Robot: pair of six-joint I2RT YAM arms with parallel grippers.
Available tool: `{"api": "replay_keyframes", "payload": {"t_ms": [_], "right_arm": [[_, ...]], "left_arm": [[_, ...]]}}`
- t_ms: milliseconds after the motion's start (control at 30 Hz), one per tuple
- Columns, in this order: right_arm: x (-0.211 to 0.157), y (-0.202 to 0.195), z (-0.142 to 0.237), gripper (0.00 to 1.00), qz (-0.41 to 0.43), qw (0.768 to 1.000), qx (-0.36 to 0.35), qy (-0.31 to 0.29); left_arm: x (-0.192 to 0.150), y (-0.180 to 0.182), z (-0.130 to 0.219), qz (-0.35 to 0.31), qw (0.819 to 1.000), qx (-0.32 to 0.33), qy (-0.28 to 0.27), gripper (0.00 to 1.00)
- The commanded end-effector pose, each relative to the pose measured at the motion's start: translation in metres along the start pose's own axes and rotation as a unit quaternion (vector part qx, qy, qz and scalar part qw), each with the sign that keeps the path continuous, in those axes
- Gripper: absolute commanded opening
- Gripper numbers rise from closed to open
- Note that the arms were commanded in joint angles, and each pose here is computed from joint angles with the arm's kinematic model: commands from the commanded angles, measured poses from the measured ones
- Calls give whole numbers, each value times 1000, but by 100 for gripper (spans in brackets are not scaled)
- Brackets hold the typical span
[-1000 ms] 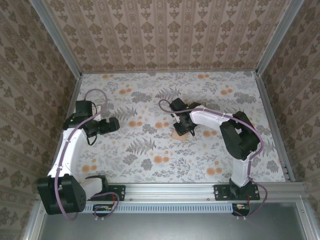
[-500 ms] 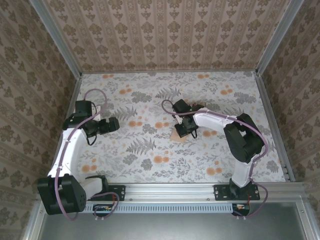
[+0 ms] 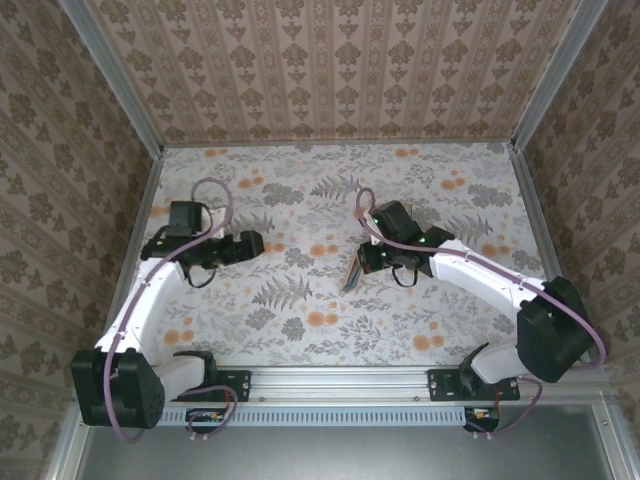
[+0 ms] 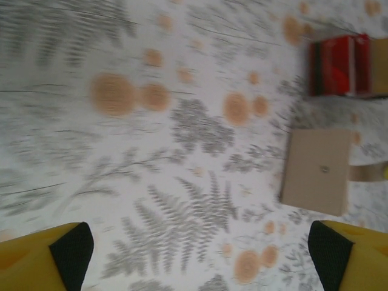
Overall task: Put the credit cards into the card holder
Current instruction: Open the button on the card holder, then open the card holder at the bottom-center of the table.
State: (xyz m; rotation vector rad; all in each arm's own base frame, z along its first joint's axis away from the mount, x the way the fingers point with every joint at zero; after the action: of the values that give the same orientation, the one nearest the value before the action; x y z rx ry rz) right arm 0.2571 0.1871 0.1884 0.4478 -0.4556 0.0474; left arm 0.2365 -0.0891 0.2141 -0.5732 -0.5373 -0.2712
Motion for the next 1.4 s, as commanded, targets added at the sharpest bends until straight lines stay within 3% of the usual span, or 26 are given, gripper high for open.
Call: {"api": "replay_keyframes", "payload": {"t_ms": [0, 200, 500, 900, 1233, 1367], "right_arm": [[-6, -13, 13, 3, -13, 999, -17, -28], [-16, -31, 17, 2, -39, 998, -15, -37], [-13, -25, 30, 2, -39, 997, 19, -61], [-14, -25, 28, 2, -49, 996, 36, -61], [-16, -38, 22, 2, -67, 996, 21, -56], [-18, -48, 17, 2, -83, 995, 7, -53]], "left_arm": [[2, -39, -22, -10, 997, -80, -20, 95], [-9, -89, -74, -44, 992, -116, 26, 93], [1, -142, -117, -95, 984, -139, 62, 95], [-6, -144, -158, -85, 982, -141, 93, 93], [-14, -147, -180, -70, 975, -173, 124, 62], [-10, -143, -172, -78, 977, -157, 121, 62]]}}
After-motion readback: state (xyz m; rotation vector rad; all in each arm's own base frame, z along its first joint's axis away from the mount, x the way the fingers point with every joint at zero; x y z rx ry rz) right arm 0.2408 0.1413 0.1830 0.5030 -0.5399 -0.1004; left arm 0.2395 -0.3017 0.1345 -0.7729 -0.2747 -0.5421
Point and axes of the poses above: each hand's point on the last joint's axis, 136 mm out from that joint toward the fingers, its own z axis back along the fingers, its own y axis along the line the jaws close on, x = y × z, the point moved 8 cm from there along z, back along the fingers, and after that the axes turned 14 degrees about -z, right-handed, at the moved point
